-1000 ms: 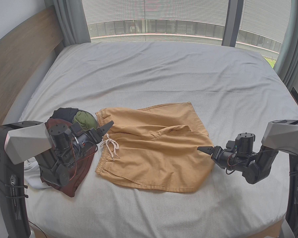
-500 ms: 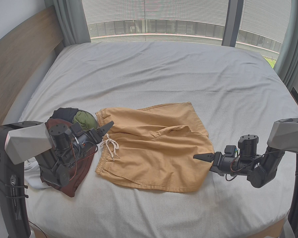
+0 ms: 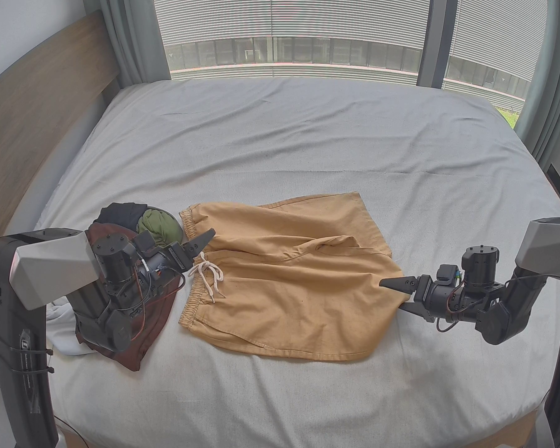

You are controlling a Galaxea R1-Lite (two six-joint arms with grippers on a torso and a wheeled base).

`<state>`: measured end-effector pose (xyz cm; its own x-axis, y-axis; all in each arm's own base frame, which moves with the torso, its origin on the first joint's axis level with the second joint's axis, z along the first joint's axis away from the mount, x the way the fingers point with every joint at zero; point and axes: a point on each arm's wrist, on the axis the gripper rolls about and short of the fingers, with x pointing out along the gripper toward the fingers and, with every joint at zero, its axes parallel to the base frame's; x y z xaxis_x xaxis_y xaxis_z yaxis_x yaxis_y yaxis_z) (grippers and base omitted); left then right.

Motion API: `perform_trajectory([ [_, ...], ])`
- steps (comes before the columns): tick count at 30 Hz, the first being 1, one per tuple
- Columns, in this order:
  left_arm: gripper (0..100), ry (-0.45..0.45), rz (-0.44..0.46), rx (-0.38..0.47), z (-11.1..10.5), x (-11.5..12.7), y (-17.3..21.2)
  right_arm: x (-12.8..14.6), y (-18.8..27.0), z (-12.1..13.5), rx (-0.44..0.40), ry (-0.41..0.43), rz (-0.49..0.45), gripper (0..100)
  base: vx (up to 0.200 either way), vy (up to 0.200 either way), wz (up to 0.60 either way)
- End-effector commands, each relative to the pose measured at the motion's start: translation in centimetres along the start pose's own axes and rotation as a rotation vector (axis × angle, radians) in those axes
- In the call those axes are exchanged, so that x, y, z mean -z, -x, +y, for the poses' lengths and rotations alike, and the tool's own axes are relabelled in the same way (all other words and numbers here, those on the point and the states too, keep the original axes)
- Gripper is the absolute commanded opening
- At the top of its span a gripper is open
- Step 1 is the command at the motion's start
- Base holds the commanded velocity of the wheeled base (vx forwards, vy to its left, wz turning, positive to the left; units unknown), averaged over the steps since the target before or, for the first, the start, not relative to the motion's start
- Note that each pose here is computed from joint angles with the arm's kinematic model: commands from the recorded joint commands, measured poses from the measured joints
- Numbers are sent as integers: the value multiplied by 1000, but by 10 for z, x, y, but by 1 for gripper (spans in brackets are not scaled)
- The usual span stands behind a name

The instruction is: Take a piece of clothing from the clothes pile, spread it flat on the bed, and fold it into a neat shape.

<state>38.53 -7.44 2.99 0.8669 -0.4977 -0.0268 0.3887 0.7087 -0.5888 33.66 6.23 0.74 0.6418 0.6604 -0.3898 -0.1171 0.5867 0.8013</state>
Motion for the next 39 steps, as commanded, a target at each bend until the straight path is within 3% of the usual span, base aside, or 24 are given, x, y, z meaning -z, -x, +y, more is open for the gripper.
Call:
perform_trajectory([
  [1,100,0,2,1,0,1,0,0,-6,-27,48,-14,3,100,0,0,0],
  [9,100,0,3,3,-1,1,-1,-3,-13,-32,44,16,-10,100,0,0,0],
  [14,100,0,3,3,-1,1,-1,-5,-15,-34,48,94,-18,100,0,0,0],
  [19,100,0,5,3,-1,2,0,-7,-20,-33,25,179,-109,100,0,0,0],
  [23,100,0,5,3,-1,2,0,-8,-21,-30,-11,200,-143,100,0,0,0],
  [28,100,0,3,4,-2,1,0,-4,-19,-30,-21,175,-125,100,0,0,0],
  [30,100,1,3,4,-2,1,0,3,-23,-27,-75,143,-62,100,0,0,0],
  [39,100,2,5,3,-1,2,0,8,-13,-23,-205,191,-30,100,0,0,0],
])
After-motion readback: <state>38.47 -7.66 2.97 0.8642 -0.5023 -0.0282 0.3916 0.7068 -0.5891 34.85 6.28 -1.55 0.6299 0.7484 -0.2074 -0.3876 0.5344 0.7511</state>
